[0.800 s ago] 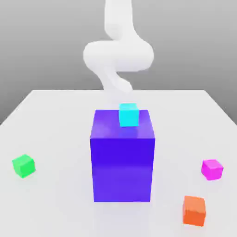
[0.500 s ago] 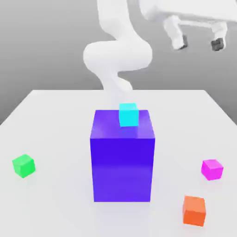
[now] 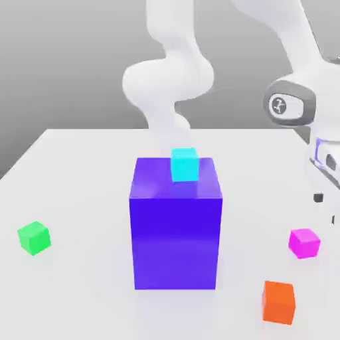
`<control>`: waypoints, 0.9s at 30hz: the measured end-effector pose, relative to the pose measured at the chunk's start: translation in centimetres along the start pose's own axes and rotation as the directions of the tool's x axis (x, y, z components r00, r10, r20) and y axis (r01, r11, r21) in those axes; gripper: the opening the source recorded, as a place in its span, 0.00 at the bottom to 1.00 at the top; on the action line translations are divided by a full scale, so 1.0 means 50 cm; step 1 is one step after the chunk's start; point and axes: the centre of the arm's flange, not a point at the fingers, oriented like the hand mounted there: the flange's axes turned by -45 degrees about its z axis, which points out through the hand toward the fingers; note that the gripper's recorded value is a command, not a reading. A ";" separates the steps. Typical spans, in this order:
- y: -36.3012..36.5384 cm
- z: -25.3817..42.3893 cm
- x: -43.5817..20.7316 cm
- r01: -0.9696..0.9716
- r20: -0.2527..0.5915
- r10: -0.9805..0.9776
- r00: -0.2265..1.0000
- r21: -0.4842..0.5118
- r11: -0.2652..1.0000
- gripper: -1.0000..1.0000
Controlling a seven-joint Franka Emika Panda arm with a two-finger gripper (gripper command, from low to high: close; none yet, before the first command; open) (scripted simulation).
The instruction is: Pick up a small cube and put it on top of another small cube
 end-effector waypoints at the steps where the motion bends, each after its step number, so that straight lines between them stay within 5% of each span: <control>1: -0.007 0.025 0.000 0.019 0.007 -0.019 1.000 0.007 1.000 0.50; 6: -0.017 0.133 -0.002 0.037 0.013 -0.037 0.999 0.016 0.999 0.50; 7: -0.018 0.145 -0.002 0.037 0.013 -0.037 0.999 0.016 0.999 0.00; 20: -0.015 0.034 0.000 0.038 0.015 -0.038 0.999 0.016 0.999 0.00; 27: 0.167 0.000 -0.045 0.027 0.024 -0.025 0.999 -0.066 0.997 0.00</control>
